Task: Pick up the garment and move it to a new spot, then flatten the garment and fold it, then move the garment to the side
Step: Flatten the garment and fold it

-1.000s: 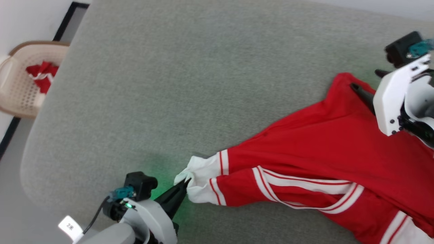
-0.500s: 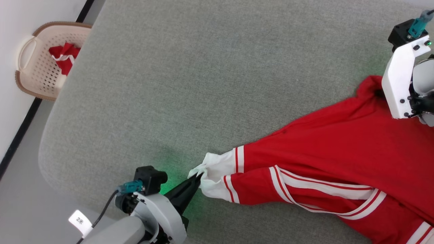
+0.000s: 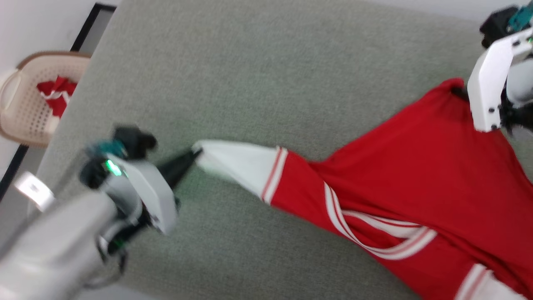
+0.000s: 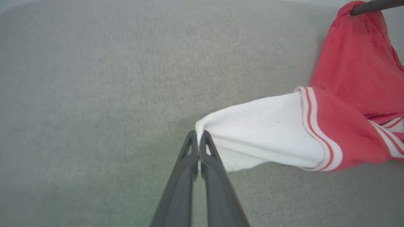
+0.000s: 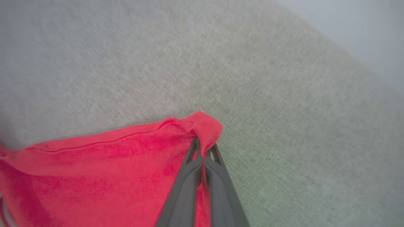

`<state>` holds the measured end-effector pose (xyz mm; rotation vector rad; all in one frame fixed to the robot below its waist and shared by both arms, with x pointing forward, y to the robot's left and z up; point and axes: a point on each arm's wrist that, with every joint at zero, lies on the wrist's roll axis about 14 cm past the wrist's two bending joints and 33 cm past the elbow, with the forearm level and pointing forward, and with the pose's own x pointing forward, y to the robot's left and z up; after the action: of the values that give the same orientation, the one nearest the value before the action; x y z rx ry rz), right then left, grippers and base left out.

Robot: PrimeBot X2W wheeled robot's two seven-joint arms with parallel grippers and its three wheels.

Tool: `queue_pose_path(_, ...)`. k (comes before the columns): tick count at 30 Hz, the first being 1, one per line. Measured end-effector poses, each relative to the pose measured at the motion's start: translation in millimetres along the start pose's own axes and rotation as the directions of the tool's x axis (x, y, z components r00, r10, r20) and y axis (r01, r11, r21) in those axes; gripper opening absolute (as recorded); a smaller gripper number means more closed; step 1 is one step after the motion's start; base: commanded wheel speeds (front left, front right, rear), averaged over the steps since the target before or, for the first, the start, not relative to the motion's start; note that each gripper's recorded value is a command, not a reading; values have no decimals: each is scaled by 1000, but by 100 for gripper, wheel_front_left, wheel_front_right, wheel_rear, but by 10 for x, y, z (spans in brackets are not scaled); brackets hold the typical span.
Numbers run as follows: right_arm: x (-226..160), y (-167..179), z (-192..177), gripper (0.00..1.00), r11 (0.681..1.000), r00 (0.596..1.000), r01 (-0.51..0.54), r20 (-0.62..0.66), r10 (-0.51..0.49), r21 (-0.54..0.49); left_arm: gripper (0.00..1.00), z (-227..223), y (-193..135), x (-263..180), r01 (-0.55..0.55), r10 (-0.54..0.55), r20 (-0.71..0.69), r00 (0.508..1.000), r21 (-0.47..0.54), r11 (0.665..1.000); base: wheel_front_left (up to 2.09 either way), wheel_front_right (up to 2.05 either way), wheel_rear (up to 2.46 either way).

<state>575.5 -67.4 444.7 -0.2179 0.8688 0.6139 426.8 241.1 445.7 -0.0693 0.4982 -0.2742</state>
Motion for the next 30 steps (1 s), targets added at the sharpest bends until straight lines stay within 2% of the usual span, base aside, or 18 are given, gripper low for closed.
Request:
queue_pose_path(5,-455,-92,459,0,999,980,51,192,-48,-13,0,844,45,-82,10,-22,82,996,134,991,0,0,0)
queue_pose_path(10,-1010,-136,884,0,994,919,111,384,-92,-27,0,1662,-117,-256,23,-76,199,977,255,967,0,0,0)
queue_pose_path(13,-1371,-167,1085,0,988,864,151,489,-121,-23,0,1986,-180,-369,8,-82,238,968,296,955,0,0,0)
queue_pose_path(18,-2028,-255,1369,0,974,742,225,646,-181,15,0,2502,-262,-558,-28,-71,306,949,306,952,0,0,0)
queue_pose_path(25,-2755,-304,1537,0,948,614,313,748,-253,64,0,3207,-378,-854,-122,-33,425,905,331,936,0,0,0)
queue_pose_path(30,-3111,-325,1560,0,938,552,328,783,-285,110,0,3639,-570,-1019,-167,-43,507,861,361,917,0,0,0)
